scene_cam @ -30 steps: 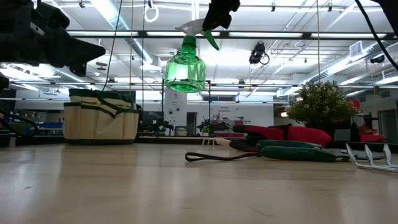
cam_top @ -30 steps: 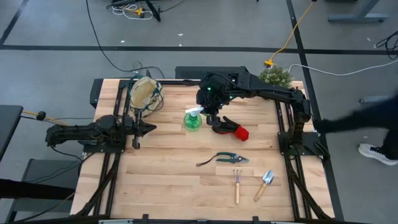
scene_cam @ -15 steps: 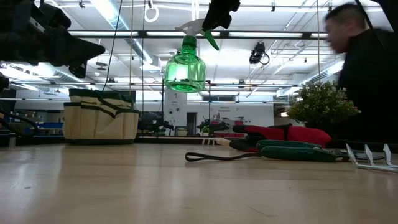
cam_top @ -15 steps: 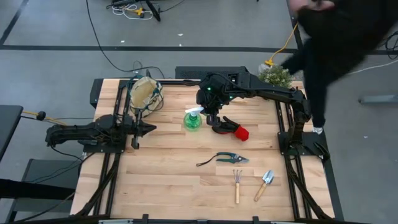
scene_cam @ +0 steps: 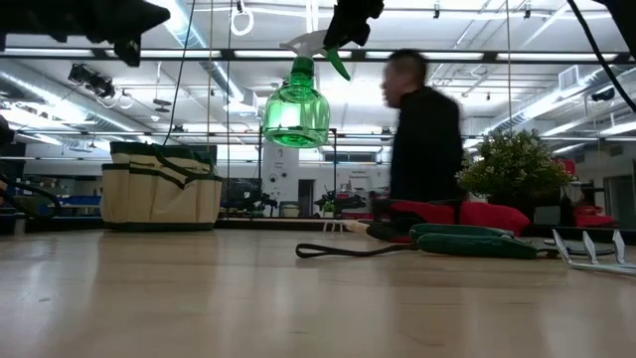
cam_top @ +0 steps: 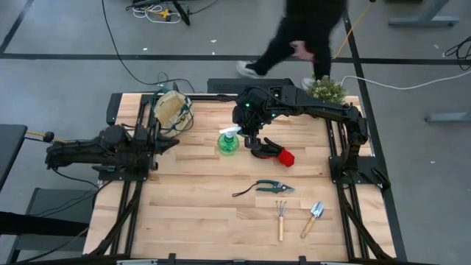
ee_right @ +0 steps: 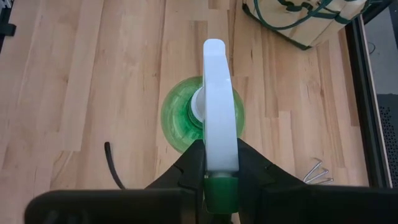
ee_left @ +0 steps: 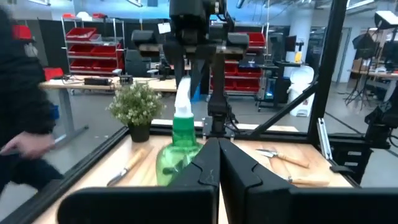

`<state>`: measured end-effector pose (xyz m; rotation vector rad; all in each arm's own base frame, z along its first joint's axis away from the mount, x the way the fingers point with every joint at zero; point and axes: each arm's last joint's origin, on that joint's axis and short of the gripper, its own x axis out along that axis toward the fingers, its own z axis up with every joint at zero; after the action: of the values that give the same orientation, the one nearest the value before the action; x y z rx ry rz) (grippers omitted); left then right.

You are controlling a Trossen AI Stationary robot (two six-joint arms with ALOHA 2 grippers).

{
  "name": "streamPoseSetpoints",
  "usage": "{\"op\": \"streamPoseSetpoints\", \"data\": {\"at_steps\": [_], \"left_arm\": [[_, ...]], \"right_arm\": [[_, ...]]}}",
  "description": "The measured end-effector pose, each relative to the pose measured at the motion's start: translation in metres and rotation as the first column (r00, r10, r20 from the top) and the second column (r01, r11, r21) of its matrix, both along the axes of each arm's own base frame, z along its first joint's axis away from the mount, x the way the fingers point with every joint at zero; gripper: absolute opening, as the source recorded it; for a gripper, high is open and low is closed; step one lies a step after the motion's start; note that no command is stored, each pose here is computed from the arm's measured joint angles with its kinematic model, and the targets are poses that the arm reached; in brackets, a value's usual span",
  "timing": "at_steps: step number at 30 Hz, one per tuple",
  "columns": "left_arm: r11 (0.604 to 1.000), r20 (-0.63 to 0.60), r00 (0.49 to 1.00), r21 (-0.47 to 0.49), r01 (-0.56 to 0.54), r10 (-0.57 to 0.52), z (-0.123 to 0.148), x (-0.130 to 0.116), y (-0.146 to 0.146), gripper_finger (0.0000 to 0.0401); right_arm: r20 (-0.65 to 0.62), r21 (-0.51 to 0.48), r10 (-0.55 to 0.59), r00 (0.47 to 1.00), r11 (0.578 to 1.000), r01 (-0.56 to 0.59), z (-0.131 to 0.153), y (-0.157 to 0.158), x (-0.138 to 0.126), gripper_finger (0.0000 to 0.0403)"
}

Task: Pick & Place Garden tools in Gardening bag
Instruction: Put the green spray bottle into the gardening bag

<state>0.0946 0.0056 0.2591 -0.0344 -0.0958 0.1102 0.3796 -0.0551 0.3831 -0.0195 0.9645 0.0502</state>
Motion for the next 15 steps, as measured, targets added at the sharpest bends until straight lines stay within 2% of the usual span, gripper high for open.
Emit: {"op": "streamPoseSetpoints", "data": {"at_steps": [7, 15], "left_arm": [[1.000, -0.060, 0.998, -0.002, -0.002, 0.002, 0.022, 0.018, 0.001, 0.0008], [1.000, -0.130, 0.992, -0.004, -0.002, 0.002, 0.028, 0.043, 0.002, 0.0012]], "right_arm": [[0.000, 0.000, 0.000, 1.000, 1.000, 0.000, 0.000, 0.000, 0.000, 0.0055], [0.000, 0.000, 0.000, 1.000, 1.000, 0.000, 0.000, 0.000, 0.000, 0.0055]]}}
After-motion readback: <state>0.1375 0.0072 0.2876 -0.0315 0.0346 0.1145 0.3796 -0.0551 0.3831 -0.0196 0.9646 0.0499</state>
